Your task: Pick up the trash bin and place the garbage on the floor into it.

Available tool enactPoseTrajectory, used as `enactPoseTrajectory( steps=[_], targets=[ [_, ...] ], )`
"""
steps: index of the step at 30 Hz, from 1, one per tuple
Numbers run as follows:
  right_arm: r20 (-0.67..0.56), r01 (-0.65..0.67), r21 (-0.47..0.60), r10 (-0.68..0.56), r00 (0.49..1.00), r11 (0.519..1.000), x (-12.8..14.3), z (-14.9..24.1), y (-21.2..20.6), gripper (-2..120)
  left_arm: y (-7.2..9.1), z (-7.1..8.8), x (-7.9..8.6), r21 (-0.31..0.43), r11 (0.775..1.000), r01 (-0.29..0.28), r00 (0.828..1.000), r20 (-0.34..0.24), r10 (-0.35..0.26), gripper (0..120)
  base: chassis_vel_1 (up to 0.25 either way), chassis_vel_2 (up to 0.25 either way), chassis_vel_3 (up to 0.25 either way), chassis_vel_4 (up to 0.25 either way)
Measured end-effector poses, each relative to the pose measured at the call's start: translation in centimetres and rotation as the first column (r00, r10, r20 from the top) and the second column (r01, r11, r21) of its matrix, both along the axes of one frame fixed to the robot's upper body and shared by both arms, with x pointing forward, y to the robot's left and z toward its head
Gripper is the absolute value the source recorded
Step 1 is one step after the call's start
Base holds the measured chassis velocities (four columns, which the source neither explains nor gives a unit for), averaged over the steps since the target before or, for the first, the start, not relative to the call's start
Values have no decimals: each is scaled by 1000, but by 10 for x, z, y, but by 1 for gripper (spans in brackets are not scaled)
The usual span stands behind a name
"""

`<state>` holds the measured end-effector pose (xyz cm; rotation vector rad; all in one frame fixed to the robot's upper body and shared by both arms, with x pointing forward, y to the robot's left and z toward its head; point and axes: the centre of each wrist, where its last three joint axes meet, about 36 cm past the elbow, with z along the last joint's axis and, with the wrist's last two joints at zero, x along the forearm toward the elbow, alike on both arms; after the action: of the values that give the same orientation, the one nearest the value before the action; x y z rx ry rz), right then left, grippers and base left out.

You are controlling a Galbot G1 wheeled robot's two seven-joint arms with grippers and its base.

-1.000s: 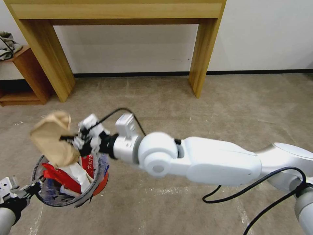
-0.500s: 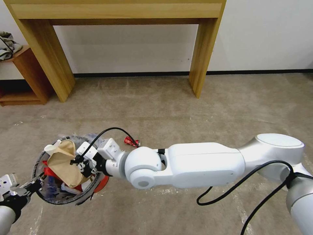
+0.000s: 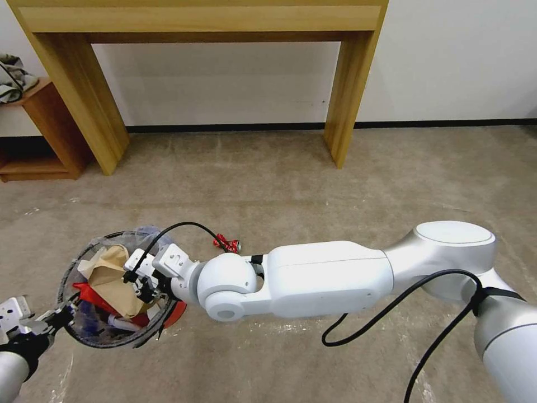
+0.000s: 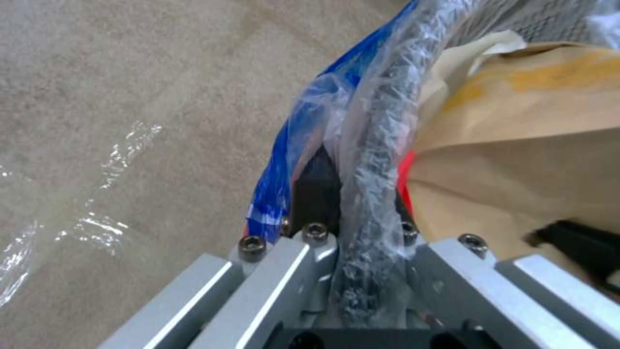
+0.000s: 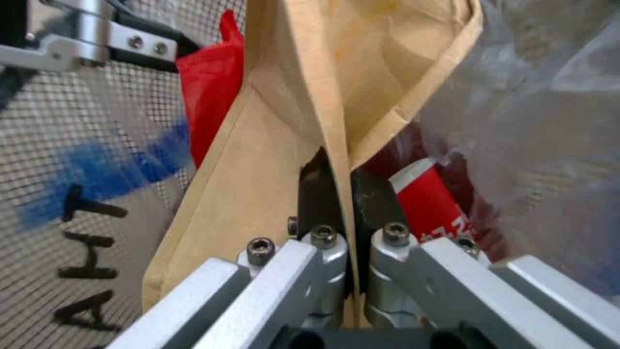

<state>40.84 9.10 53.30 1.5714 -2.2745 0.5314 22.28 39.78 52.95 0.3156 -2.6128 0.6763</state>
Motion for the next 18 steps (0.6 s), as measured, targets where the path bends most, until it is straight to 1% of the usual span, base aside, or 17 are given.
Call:
enactPoseTrajectory(
  steps=[8,18],
  targets=[
    [14,13,-28,-13,1000,1000,4,-8,10,0,1,-3,2,-7,1000,1,1000,1,-1,1,0,0,0,0],
    [18,17,-50,-16,1000,999,1,-13,12,0,3,-4,5,-8,1000,3,1000,1,-2,1,0,0,0,0]
  ],
)
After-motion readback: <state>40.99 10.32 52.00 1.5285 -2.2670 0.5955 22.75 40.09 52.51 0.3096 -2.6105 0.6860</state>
